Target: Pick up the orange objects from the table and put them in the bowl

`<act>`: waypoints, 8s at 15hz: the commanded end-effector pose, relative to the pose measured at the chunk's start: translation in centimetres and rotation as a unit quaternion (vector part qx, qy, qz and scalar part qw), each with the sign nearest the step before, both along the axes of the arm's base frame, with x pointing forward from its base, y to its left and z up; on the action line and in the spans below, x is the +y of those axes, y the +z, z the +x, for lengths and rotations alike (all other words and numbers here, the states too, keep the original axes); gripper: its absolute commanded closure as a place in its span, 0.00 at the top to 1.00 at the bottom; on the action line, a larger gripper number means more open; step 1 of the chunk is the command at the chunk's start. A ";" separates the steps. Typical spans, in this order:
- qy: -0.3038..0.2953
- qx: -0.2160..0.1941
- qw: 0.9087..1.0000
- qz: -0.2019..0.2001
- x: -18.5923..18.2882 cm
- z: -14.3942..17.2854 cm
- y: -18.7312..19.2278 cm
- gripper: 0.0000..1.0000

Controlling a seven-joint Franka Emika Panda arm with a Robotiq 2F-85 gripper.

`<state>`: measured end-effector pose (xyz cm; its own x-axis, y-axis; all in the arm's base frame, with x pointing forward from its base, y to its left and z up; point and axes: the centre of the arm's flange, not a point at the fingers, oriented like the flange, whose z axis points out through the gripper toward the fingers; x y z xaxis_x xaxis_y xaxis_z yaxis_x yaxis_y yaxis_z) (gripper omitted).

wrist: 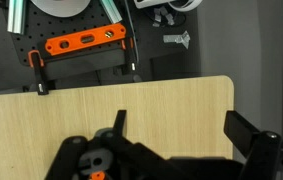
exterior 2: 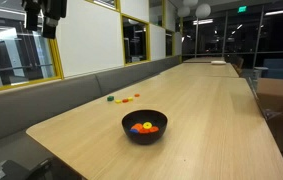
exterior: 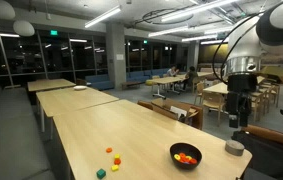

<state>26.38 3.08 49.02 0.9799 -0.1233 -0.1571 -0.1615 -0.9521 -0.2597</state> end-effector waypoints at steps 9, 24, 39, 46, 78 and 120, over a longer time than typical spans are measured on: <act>-0.015 -0.020 0.999 -0.035 0.4 2.1 -0.6 1.00; 0.048 -0.034 0.992 -0.110 2.2 27.6 -8.4 1.00; 0.074 -0.061 0.992 -0.085 10.1 47.3 -21.3 1.00; 0.018 -0.058 0.993 -0.101 12.0 49.6 -27.5 1.00; -0.034 -0.097 0.981 -0.166 18.6 48.8 -33.0 1.00; -0.075 -0.061 0.982 -0.163 17.3 49.1 -34.4 1.00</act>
